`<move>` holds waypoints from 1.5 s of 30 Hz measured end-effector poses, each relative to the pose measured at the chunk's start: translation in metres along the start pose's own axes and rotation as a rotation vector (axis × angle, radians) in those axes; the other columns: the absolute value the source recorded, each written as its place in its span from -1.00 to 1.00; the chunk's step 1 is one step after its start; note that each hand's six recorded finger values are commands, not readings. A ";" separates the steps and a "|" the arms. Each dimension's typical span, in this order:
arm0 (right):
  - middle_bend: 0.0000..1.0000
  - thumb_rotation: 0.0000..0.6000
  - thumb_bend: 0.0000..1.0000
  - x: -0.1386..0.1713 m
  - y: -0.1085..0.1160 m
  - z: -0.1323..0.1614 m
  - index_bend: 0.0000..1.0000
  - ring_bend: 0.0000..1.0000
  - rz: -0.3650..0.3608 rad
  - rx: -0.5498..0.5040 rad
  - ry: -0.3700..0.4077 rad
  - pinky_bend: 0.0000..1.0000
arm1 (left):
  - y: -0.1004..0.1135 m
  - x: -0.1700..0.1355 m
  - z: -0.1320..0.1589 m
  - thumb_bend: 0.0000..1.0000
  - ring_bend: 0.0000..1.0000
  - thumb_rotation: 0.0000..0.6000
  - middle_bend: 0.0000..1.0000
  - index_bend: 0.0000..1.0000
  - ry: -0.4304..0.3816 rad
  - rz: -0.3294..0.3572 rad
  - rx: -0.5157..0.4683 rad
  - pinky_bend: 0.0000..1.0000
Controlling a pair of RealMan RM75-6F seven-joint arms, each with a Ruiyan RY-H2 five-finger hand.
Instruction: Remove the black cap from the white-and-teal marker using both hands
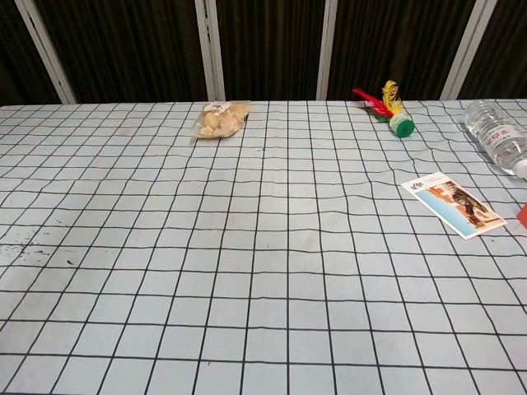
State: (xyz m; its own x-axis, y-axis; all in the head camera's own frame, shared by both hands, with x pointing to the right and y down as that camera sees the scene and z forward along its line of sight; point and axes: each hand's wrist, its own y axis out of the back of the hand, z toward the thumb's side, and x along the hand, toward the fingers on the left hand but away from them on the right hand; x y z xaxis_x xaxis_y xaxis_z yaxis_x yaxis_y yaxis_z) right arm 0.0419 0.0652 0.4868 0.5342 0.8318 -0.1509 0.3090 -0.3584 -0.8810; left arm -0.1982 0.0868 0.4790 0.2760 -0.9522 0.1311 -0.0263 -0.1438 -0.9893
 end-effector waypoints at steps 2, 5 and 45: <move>0.41 1.00 0.22 0.001 0.000 -0.002 0.56 0.08 -0.002 0.000 -0.004 -0.76 | 0.000 0.000 -0.001 0.02 -1.00 1.00 -0.16 0.14 0.003 -0.001 0.003 -1.00; 0.41 1.00 0.22 0.002 0.001 -0.005 0.56 0.08 -0.005 -0.003 -0.010 -0.76 | -0.001 -0.001 -0.003 0.02 -1.00 1.00 -0.16 0.14 0.008 -0.003 0.005 -1.00; 0.44 1.00 0.25 0.057 -0.033 -0.077 0.61 0.09 -0.029 -0.193 -0.115 -0.75 | -0.027 -0.038 -0.103 0.01 -1.00 1.00 -0.16 0.14 0.148 0.089 -0.196 -1.00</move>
State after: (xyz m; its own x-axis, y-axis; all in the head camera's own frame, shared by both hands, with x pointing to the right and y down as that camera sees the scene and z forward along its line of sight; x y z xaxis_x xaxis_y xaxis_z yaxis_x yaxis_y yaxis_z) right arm 0.1227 0.0916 0.5423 0.4333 0.8816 -0.1871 0.4733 -0.3992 -0.7853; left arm -0.3069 0.0989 0.5079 0.1214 -0.9904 0.0668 -0.2334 -0.0939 -0.9678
